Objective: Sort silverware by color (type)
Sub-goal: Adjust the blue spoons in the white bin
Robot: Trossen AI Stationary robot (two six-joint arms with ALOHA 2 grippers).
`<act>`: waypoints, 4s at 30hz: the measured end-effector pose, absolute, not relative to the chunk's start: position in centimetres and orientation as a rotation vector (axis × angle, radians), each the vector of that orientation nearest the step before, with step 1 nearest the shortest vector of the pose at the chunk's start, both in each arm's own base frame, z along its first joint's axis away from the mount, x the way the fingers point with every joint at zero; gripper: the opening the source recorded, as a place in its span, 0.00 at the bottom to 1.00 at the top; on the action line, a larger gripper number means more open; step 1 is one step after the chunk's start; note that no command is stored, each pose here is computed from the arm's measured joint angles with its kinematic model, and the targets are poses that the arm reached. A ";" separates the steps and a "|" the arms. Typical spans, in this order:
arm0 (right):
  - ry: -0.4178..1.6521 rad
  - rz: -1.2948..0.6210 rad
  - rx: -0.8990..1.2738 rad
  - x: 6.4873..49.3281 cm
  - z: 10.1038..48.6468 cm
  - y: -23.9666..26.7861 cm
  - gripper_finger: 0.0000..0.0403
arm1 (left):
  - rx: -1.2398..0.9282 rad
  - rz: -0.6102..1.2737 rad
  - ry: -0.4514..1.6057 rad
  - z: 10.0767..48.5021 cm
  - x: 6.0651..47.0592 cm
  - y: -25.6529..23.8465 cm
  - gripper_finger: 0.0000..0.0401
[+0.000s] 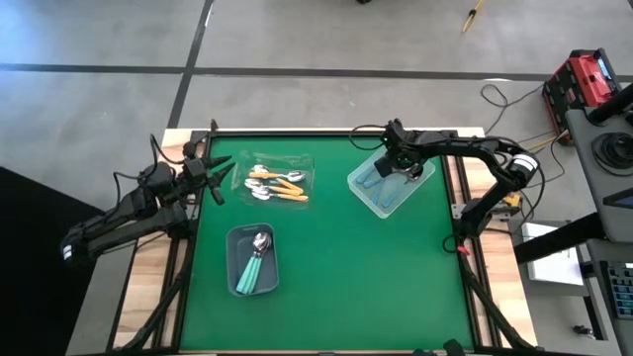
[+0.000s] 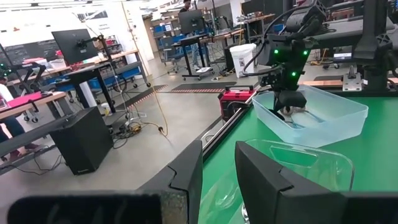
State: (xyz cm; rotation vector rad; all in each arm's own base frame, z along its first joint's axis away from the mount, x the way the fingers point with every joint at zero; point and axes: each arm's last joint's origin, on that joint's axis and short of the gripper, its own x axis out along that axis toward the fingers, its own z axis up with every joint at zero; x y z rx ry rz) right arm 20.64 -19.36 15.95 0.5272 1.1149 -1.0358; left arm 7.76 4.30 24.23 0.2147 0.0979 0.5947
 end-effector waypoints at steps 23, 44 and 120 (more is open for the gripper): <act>1.196 -0.832 0.635 21.3 17.1 -18.2 0.03 | 0.205 0.595 0.096 24.2 7.8 4.3 0.19; 1.084 -0.845 0.676 20.3 18.4 -21.2 0.06 | 0.185 0.596 0.090 24.2 7.8 4.3 0.19; 0.995 -0.832 0.651 20.0 14.9 -21.3 0.15 | 0.184 0.604 0.093 24.2 7.8 4.3 0.19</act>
